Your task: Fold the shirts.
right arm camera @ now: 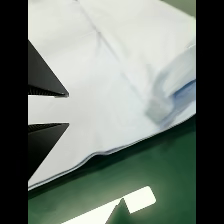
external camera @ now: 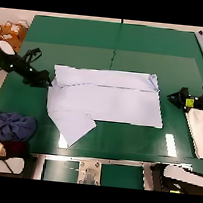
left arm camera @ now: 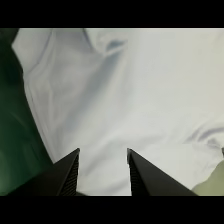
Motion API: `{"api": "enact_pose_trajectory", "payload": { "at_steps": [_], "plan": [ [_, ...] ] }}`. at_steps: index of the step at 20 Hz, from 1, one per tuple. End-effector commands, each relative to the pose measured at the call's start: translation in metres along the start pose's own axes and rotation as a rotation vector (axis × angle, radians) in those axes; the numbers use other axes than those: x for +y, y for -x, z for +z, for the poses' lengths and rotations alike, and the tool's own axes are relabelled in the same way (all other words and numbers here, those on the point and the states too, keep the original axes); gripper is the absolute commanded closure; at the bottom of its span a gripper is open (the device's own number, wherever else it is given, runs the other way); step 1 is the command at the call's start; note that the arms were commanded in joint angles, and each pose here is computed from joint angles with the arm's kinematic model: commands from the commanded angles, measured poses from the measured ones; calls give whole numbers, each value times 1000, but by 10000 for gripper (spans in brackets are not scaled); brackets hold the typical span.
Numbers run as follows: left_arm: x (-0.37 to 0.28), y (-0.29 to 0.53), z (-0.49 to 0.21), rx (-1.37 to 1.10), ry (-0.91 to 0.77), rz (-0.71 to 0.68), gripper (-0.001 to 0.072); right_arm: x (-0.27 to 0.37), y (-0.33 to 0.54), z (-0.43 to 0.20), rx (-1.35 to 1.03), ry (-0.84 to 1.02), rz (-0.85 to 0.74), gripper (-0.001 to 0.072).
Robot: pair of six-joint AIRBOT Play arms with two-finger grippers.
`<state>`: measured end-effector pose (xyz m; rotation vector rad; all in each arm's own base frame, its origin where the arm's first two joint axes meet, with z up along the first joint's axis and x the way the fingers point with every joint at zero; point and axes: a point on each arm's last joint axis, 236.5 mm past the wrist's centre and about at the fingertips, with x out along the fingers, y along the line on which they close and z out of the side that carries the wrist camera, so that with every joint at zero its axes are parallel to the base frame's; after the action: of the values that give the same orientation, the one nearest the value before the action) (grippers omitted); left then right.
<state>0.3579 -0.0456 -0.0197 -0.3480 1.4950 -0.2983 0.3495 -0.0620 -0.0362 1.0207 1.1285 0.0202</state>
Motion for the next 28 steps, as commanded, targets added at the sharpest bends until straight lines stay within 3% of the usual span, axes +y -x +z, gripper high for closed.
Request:
{"api": "enact_pose_trajectory", "payload": {
  "at_steps": [1,6,7,9,13,16,17,18,19,20,21,22,23,24,28],
  "plan": [
    [6,-5,-71,27,67,38,347,-34,15,-65,17,-53,-105,506],
    [-11,-53,-153,49,203,-79,346,-56,0,-122,15,-129,-129,397],
    [-11,-62,-165,72,229,-94,316,-59,-3,-129,32,-155,-131,373],
    [-7,-78,-182,102,265,-96,316,-66,-9,-140,50,-186,-138,373],
    [-12,-96,-158,-46,311,-138,317,-82,-17,-140,6,-216,-164,369],
    [-35,-112,-138,-153,248,-144,319,-83,-27,-134,-51,-275,-136,323],
    [-44,-113,-133,-173,236,-152,320,-81,-31,-133,-55,-286,-127,278],
    [-49,-111,-129,-182,233,-164,373,-78,-37,-132,-52,-298,-115,278],
    [-54,-108,-129,-170,221,-175,509,-74,-43,-131,-51,-308,-104,280],
    [-59,-104,-131,-148,190,-178,609,-71,-48,-129,-56,-313,-99,289],
    [-63,-100,-133,-121,164,-180,628,-67,-52,-126,-68,-322,-87,336],
    [-66,-95,-135,-98,127,-172,685,-63,-54,-123,-80,-327,-74,442],
    [-65,-90,-135,-81,100,-151,685,-58,-55,-121,-83,-310,-65,621],
    [-62,-85,-135,-62,81,-123,685,-54,-55,-120,-79,-274,-61,689],
    [-42,-50,-144,3,-31,40,686,-54,-36,-126,24,-132,-101,691]
  ]
}}
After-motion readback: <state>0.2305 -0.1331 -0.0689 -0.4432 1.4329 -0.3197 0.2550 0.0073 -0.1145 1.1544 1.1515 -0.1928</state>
